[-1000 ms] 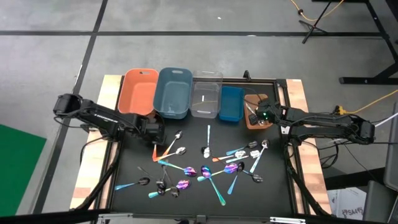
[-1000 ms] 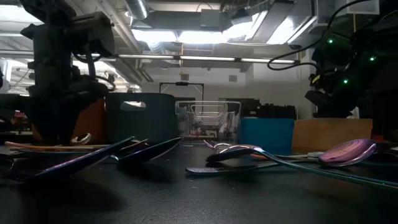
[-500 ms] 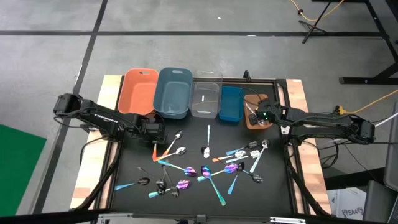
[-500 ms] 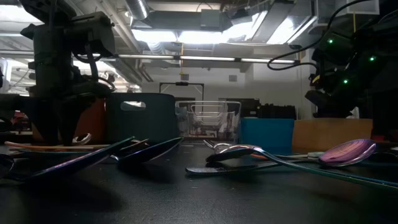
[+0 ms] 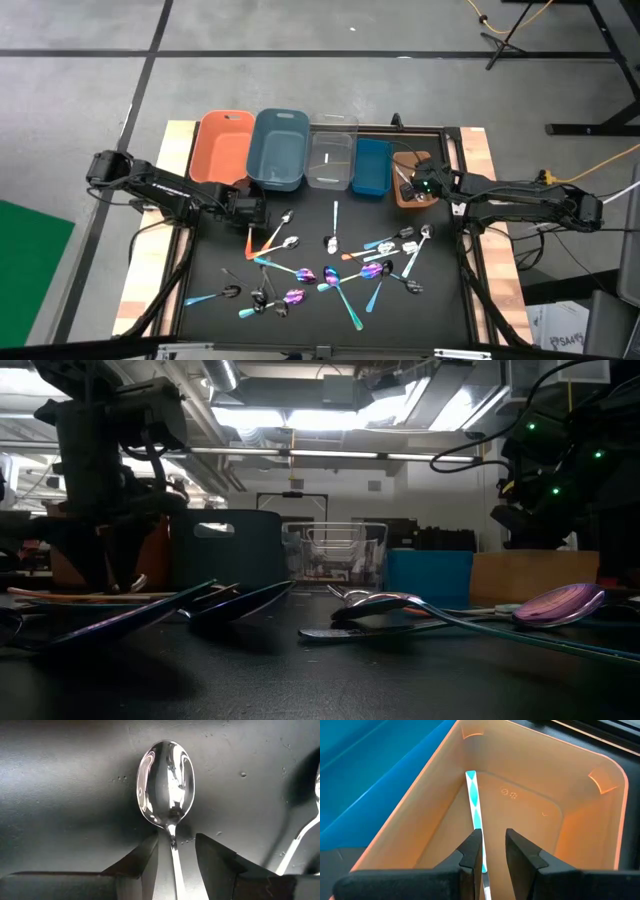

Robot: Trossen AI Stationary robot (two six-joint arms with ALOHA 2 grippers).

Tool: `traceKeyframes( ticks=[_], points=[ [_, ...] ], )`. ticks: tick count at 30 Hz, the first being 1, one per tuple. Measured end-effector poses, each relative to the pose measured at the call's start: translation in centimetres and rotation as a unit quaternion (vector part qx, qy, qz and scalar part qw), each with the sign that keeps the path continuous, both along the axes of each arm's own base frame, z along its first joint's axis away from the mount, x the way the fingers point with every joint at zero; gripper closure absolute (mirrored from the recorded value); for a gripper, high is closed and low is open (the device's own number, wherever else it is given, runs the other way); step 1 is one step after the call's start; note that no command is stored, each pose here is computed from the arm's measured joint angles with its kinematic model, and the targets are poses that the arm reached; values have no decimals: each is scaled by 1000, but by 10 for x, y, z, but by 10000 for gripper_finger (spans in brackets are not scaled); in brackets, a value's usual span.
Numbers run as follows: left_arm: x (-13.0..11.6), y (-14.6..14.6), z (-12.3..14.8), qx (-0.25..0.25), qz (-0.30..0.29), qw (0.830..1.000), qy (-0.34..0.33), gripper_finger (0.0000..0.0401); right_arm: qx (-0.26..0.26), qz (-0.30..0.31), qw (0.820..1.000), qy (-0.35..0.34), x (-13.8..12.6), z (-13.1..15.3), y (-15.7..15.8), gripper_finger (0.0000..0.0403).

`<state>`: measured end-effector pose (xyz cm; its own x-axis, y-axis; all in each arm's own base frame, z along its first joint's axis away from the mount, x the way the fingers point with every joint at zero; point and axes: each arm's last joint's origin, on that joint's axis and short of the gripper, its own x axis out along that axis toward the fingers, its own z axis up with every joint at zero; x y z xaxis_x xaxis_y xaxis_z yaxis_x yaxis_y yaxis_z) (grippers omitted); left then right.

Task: Sort silverware by color (type)
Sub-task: Put the orange spoon into the left orange bin

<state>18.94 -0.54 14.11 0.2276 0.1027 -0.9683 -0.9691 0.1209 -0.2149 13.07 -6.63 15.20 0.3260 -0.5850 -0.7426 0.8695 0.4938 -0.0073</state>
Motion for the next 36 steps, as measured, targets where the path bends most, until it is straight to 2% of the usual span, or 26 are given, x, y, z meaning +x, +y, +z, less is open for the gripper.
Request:
traceKeyframes(
  ticks=[11,27,30,36],
  points=[
    [-1,-1,0,-8,-7,1000,7,279,0,0,1000,0,0,0,0,329],
    [-3,-1,-1,-8,-21,1000,19,379,0,0,1000,0,0,0,0,329],
    [-7,0,-1,-5,-23,999,39,391,0,0,1000,0,0,0,0,329],
    [-9,0,-1,5,-69,996,52,397,0,0,1000,0,0,0,0,329]
  ],
)
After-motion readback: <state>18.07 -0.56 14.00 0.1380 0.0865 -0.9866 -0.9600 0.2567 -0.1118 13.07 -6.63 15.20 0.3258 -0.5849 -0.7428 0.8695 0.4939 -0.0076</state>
